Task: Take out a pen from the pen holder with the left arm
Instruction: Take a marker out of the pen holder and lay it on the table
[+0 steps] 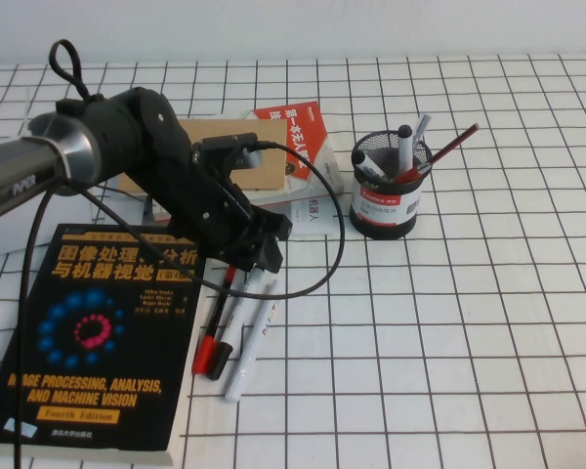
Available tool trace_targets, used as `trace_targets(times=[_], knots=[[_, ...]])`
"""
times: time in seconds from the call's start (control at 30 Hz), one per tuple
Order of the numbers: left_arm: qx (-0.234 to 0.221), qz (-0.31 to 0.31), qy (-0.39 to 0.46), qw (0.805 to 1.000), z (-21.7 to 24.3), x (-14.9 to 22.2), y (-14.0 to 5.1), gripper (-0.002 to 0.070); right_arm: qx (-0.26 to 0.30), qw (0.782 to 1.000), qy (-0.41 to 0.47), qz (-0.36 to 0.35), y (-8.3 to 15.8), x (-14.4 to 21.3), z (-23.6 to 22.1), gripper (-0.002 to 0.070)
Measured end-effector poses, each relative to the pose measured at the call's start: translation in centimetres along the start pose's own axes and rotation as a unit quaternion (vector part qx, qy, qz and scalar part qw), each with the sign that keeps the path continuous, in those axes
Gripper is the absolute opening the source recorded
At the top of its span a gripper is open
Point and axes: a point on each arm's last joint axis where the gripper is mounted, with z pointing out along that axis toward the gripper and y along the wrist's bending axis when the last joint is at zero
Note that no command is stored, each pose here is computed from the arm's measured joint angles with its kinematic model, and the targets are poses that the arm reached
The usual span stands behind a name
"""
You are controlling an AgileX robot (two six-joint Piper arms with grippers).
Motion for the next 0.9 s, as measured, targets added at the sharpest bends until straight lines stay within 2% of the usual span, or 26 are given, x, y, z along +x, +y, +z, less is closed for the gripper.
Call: trace_targets(times=[0.17,0.2,0.33,0.4,0.5,0.6,0.73,0.9], knots=[[0.006,0.018,-0.004,1.0,-1.3,-0.8,-0.6,0.0262,0.0,1.0,0.0,0.0,0.0,0.0,0.0,-0.0017],[0.007,0.025,-0.008,1.0,-1.8,-1.0,-0.9,0.0242,0.0,1.0,0.0,0.0,0.0,0.0,0.0,-0.0017],[-0.004,0.072,-0.054,0.996,-5.8,-1.4,-2.3,0.0071,0.0,1.0,0.0,0.0,0.0,0.0,0.0,-0.0017],[-0.019,0.097,-0.094,0.991,-9.0,-1.3,-3.5,0.003,0.0,1.0,0.0,0.0,0.0,0.0,0.0,-0.0016],[-0.044,0.132,-0.155,0.978,-14.1,-0.5,-5.3,0.001,0.0,1.0,0.0,0.0,0.0,0.0,0.0,-0.0017],[-0.063,0.158,-0.209,0.963,-18.2,1.6,-7.0,0.0004,0.0,1.0,0.0,0.0,0.0,0.0,0.0,-0.0016],[-0.066,0.176,-0.264,0.946,-21.7,6.3,-9.1,0.0002,0.0,1.0,0.0,0.0,0.0,0.0,0.0,-0.0016],[-0.07,0.174,-0.286,0.94,-21.6,12.4,-8.9,0.0001,0.0,1.0,0.0,0.0,0.0,0.0,0.0,-0.0017]])
